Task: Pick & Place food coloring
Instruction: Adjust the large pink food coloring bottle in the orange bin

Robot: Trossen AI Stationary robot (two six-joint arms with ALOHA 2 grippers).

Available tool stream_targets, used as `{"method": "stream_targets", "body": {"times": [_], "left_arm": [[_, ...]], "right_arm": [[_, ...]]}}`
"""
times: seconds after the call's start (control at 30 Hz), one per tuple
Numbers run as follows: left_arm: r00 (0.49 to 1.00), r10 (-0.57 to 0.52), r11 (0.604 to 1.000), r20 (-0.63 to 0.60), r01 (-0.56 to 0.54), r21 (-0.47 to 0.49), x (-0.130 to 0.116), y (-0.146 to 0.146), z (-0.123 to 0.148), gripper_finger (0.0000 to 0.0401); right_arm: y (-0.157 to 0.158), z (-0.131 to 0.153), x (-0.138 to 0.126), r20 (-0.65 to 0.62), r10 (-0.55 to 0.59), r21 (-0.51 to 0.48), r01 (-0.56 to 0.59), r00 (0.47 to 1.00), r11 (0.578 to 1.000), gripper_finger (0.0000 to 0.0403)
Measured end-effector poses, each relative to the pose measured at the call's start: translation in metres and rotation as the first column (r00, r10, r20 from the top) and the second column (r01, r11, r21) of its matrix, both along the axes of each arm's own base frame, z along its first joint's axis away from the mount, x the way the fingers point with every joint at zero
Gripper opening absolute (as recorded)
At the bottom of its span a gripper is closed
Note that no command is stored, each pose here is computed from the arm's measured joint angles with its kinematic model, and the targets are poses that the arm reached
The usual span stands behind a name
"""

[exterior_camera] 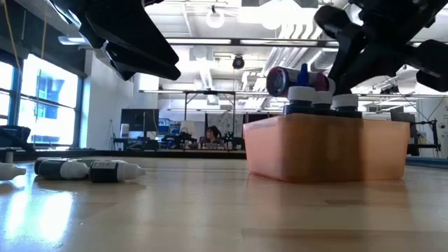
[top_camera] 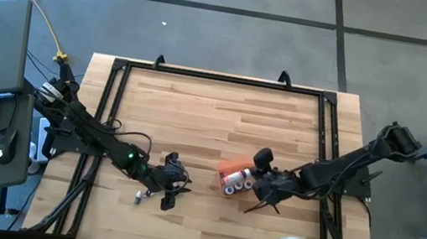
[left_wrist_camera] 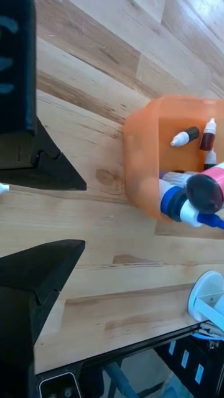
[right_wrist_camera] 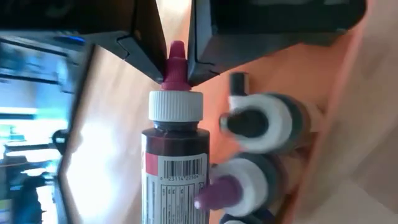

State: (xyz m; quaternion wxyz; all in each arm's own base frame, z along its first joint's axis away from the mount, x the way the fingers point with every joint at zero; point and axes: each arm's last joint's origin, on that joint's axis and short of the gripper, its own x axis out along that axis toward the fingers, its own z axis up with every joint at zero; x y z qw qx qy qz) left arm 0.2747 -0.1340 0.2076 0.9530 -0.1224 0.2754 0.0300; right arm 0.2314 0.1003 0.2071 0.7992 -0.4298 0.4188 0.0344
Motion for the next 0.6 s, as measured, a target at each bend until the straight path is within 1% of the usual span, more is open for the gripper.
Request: {"method": "stream_targets", "body": {"times": [0.17, 0.27, 0.37, 0.47, 0.53, 0.6], "left_arm": [[1.0, 0.0, 1.0, 0.0, 0.0, 0.0, 0.0, 0.0, 0.0, 0.0137], [1.0, 0.0, 1.0, 0.0, 0.0, 0.0, 0.0, 0.0, 0.0, 0.0137], [1.0, 0.0, 1.0, 0.0, 0.0, 0.0, 0.0, 0.0, 0.0, 0.0137], [1.0, 0.0, 1.0, 0.0, 0.0, 0.0, 0.0, -0.0001, 0.0, 0.0137], [1.0, 0.0, 1.0, 0.0, 0.0, 0.0, 0.0, 0.0, 0.0, 0.0137], [1.0, 0.0, 1.0, 0.0, 0.0, 0.0, 0.0, 0.0, 0.0, 0.0137]], "right_arm": [[0.0013, 0.0023, -0.0019, 0.042, -0.02, -0.15, 0.026, 0.999, 0.988, 0.0038], [-0.0009, 0.0039, -0.0019, 0.039, -0.01, -0.275, 0.02, 0.999, 0.961, 0.0045], [-0.0028, 0.0057, -0.002, 0.015, 0.008, -0.41, -0.001, 1.0, 0.912, 0.0048], [-0.0043, 0.007, -0.0024, -0.023, 0.023, -0.518, -0.031, 0.999, 0.855, 0.0043], [-0.0048, 0.007, -0.0029, -0.075, 0.048, -0.569, -0.082, 0.996, 0.818, 0.0038], [-0.0042, 0.0065, -0.0035, -0.145, 0.091, -0.607, -0.161, 0.985, 0.778, 0.0037]]}}
